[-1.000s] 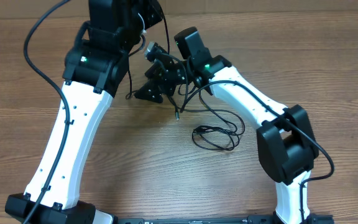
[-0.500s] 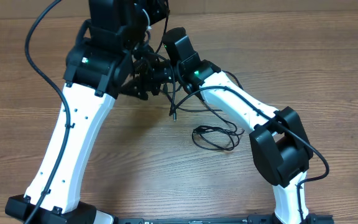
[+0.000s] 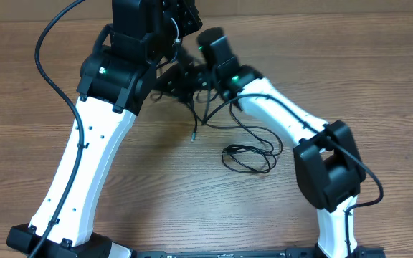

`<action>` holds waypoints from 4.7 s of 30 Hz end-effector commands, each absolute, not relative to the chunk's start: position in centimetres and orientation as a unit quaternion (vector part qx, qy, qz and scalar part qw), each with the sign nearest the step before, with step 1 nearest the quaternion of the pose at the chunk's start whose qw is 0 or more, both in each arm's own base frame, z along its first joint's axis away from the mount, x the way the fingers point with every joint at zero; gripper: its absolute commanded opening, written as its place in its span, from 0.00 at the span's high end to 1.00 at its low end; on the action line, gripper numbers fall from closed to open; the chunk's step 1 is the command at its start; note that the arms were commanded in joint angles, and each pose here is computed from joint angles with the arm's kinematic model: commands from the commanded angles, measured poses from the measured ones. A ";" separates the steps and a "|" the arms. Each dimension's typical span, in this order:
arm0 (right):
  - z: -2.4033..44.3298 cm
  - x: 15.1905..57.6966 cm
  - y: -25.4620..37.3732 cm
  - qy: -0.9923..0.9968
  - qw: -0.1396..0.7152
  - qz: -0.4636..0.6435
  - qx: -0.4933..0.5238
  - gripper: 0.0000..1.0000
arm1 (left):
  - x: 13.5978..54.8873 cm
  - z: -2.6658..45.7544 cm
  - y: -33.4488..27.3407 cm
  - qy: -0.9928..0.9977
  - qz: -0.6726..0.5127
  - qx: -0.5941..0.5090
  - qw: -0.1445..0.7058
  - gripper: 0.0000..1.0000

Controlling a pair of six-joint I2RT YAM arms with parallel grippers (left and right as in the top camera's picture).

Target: Untangle cables

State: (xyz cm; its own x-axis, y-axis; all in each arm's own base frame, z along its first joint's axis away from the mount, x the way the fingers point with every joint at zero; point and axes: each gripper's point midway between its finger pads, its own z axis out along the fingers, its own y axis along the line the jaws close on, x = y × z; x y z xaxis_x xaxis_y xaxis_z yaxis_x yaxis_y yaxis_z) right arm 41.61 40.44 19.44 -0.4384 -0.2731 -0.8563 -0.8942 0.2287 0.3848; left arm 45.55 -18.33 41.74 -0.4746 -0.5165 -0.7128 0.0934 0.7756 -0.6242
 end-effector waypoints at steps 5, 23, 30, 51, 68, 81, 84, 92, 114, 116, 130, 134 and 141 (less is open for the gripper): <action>21.8 45.8 34.8 0.699 0.360 0.494 -0.370 0.96 | 44.3 42.2 -19.9 0.811 -0.331 -0.072 0.478 0.69; 28.8 54.7 12.2 0.727 0.498 0.418 -0.220 0.96 | 41.6 37.5 -20.4 0.870 -0.284 -0.025 0.402 0.49; 31.8 54.9 -1.5 0.737 0.565 0.343 -0.141 0.96 | 41.1 36.6 -20.4 0.879 -0.277 -0.017 0.387 0.50; 31.2 40.8 -36.4 0.753 0.631 0.118 0.146 0.96 | 40.0 35.6 -20.8 0.890 -0.283 -0.009 0.357 0.52; 31.4 39.9 -36.5 0.763 0.609 0.096 0.196 0.00 | 38.1 34.8 -21.2 0.897 -0.240 0.106 0.356 0.78; 36.6 42.7 -25.8 0.800 0.586 0.013 0.124 0.00 | 33.4 34.8 -19.0 0.909 -0.161 0.176 0.343 0.86; 37.0 42.9 -26.4 0.791 0.576 -0.045 0.201 0.00 | 32.5 35.1 -18.1 0.912 -0.148 0.171 0.342 0.88; 35.7 38.5 -32.8 0.767 0.524 -0.182 0.323 0.00 | 29.7 37.1 -16.3 0.906 -0.146 0.168 0.359 0.87; 25.0 30.7 -44.1 0.731 0.468 -0.031 0.496 0.00 | 28.5 38.4 -15.8 0.904 -0.167 0.134 0.369 0.77; 24.1 31.2 -43.1 0.752 0.450 -0.032 0.481 0.00 | 28.5 38.4 -15.8 0.904 -0.167 0.134 0.370 0.75; 7.9 34.6 -29.5 0.909 0.174 0.113 0.361 0.00 | 29.0 38.7 -15.7 0.901 -0.162 0.130 0.381 0.67; 8.8 37.3 -22.6 0.925 0.209 0.249 0.195 0.00 | 29.2 38.7 -15.5 0.902 -0.154 0.126 0.384 0.64; 10.6 37.5 -16.8 0.924 0.235 0.301 -0.006 0.00 | 29.4 38.2 -15.5 0.905 -0.151 0.126 0.377 0.63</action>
State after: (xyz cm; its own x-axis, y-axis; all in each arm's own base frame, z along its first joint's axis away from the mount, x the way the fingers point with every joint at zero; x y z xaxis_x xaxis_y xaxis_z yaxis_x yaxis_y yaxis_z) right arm 36.42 -18.04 8.16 -0.9160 0.3314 -0.2262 0.1410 0.7937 0.5918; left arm 29.04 -15.62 38.18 -0.6808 0.1271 -0.7214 0.3612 0.9150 -0.1797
